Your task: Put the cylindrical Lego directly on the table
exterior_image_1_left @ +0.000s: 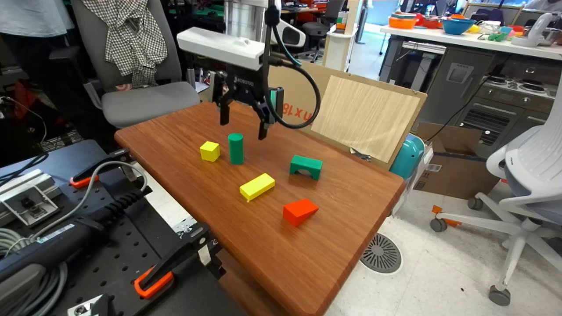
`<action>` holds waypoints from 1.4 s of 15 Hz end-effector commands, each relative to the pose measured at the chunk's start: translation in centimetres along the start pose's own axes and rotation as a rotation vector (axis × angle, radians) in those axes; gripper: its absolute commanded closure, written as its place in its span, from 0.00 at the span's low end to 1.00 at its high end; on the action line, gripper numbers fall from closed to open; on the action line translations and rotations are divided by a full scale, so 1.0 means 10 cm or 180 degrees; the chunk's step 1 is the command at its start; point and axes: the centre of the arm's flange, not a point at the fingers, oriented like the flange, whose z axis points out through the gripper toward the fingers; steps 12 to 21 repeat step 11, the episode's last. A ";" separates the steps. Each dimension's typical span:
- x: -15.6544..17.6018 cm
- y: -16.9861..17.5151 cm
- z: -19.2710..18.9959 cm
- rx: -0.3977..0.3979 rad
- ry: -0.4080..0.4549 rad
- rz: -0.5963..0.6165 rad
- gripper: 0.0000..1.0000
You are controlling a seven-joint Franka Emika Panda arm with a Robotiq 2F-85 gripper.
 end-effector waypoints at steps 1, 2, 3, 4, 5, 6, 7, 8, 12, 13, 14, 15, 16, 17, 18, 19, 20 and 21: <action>-0.47 0.06 -0.53 -0.0069 0.0205 0.0070 0.00; -0.57 0.09 -0.64 -0.0104 0.0248 0.0112 0.00; -0.69 0.12 -0.75 -0.0131 0.0300 0.0138 0.00; -0.82 0.16 -0.84 -0.0138 0.0338 0.0186 0.00; -0.92 0.19 -0.92 -0.0143 0.0356 0.0217 0.00; -1.07 0.22 -0.97 -0.0100 0.0377 0.0263 0.00; -1.19 0.24 -1.02 -0.0060 0.0393 0.0297 0.00; -1.32 0.26 -1.03 0.0022 0.0385 0.0371 0.00; -1.12 0.28 -0.95 -0.0035 0.0364 0.0369 0.00; -1.12 0.28 -0.95 -0.0035 0.0364 0.0369 0.00; -1.12 0.28 -0.95 -0.0035 0.0364 0.0369 0.00; -1.12 0.28 -0.95 -0.0035 0.0364 0.0369 0.00; -1.12 0.28 -0.95 -0.0035 0.0364 0.0369 0.00; -1.12 0.28 -0.95 -0.0035 0.0364 0.0369 0.00; -1.12 0.28 -0.95 -0.0035 0.0364 0.0369 0.00; -1.12 0.28 -0.95 -0.0035 0.0364 0.0369 0.00; -1.12 0.28 -0.95 -0.0035 0.0364 0.0369 0.00; -1.12 0.28 -0.95 -0.0035 0.0364 0.0369 0.00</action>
